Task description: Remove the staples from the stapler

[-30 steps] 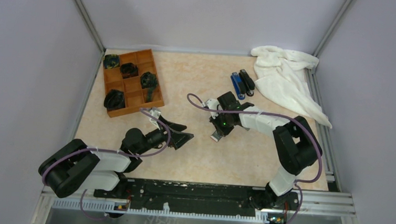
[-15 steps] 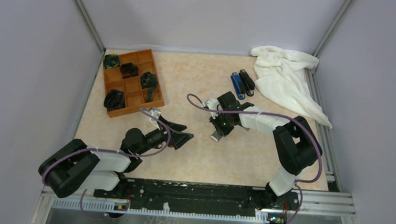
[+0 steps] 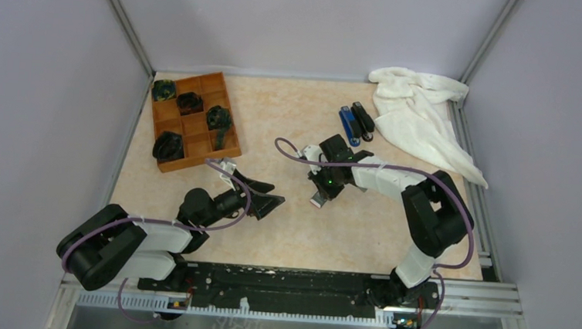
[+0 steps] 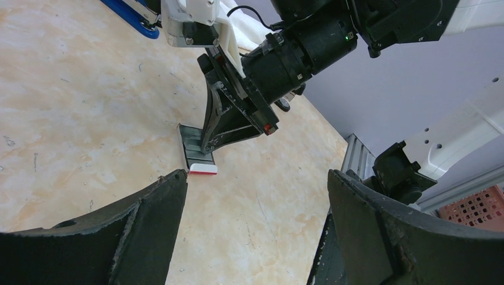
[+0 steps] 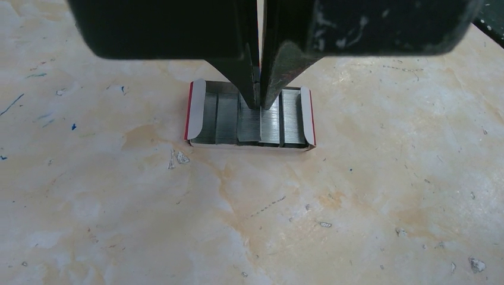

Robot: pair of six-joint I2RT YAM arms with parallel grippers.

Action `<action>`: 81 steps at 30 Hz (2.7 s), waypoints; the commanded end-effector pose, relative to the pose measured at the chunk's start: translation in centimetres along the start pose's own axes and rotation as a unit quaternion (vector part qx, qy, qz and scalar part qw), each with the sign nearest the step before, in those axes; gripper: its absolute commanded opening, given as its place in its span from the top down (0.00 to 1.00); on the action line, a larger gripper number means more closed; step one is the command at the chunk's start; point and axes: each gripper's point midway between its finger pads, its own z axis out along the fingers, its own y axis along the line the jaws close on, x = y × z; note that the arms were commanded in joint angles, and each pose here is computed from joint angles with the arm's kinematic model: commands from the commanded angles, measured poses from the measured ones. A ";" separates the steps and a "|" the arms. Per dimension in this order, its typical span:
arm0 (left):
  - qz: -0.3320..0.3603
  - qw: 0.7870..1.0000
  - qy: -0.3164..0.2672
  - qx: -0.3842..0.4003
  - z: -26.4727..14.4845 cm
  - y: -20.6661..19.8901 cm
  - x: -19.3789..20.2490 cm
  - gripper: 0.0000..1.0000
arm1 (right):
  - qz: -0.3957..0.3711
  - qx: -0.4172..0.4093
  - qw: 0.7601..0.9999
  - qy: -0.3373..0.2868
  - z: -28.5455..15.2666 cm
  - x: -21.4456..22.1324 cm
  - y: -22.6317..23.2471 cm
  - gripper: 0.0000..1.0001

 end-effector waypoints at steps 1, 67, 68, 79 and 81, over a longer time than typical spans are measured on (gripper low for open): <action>0.005 1.000 -0.009 0.017 0.3 -0.8 -0.5 0.07 | -0.019 0.014 0.999 -0.033 -1.4 -1.8 0.1 1.00; 0.011 1.000 -0.012 0.011 -0.4 -0.8 -0.6 0.07 | -0.015 -0.046 0.999 0.011 -0.5 1.1 0.1 1.00; 0.011 1.000 -0.013 0.009 -0.4 -0.8 -0.7 0.07 | -0.017 -0.049 0.999 0.014 -0.5 1.2 0.4 1.00; 0.010 1.000 -0.006 -0.010 -0.8 -0.4 -0.7 0.07 | -0.020 -0.131 0.991 0.023 -0.8 1.8 4.7 1.00; 0.006 1.000 -0.004 -0.014 -0.9 -0.3 -0.6 0.07 | -0.014 -0.133 0.991 0.021 -0.9 1.6 4.9 1.00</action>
